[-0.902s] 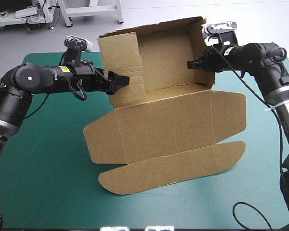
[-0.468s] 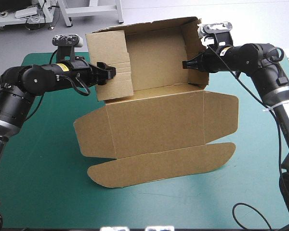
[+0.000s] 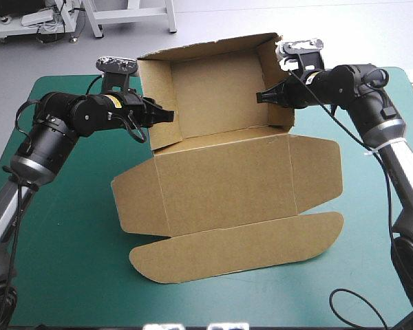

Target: Fold the box

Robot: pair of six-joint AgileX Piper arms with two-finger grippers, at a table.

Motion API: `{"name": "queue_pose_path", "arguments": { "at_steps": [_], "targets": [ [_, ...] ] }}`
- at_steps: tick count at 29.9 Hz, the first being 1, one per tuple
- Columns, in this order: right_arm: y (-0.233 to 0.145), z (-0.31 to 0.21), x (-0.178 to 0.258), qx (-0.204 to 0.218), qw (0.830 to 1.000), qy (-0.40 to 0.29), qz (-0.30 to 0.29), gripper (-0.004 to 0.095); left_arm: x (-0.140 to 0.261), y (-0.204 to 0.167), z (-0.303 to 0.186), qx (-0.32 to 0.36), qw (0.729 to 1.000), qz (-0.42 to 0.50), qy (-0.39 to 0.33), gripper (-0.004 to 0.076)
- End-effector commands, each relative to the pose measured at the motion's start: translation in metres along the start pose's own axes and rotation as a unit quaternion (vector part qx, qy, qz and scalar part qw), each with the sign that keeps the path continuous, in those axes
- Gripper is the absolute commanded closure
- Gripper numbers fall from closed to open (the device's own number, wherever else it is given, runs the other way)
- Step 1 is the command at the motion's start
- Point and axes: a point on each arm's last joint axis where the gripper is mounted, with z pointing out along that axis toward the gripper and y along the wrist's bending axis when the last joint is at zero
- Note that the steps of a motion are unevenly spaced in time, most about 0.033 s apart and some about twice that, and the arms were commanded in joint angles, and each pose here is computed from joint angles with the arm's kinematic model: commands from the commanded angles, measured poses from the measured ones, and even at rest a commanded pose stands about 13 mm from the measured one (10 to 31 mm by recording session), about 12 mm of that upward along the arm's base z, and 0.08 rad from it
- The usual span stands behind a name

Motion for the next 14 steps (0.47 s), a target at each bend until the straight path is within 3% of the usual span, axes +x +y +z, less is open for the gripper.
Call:
{"name": "queue_pose_path", "arguments": {
  "at_steps": [1,5,9,14],
  "targets": [
    [0.020,-0.023,-0.015,-0.044,0.997,-0.064,0.022,0.0924,-0.013,-0.010,-0.015,0.023,0.998,-0.012,-0.054,0.0563],
    [0.019,-0.012,-0.010,-0.041,0.998,-0.036,0.023,0.0924,-0.013,-0.008,-0.008,0.018,0.999,-0.010,-0.047,0.0731],
    [0.013,0.003,0.000,-0.022,0.999,0.018,0.014,0.0924,-0.008,-0.007,0.005,0.014,1.000,-0.010,-0.020,0.0733],
    [0.004,0.022,0.018,0.008,0.994,0.111,-0.002,0.0922,0.008,-0.003,0.034,0.007,0.997,0.003,0.073,0.0733]
  ]
}}
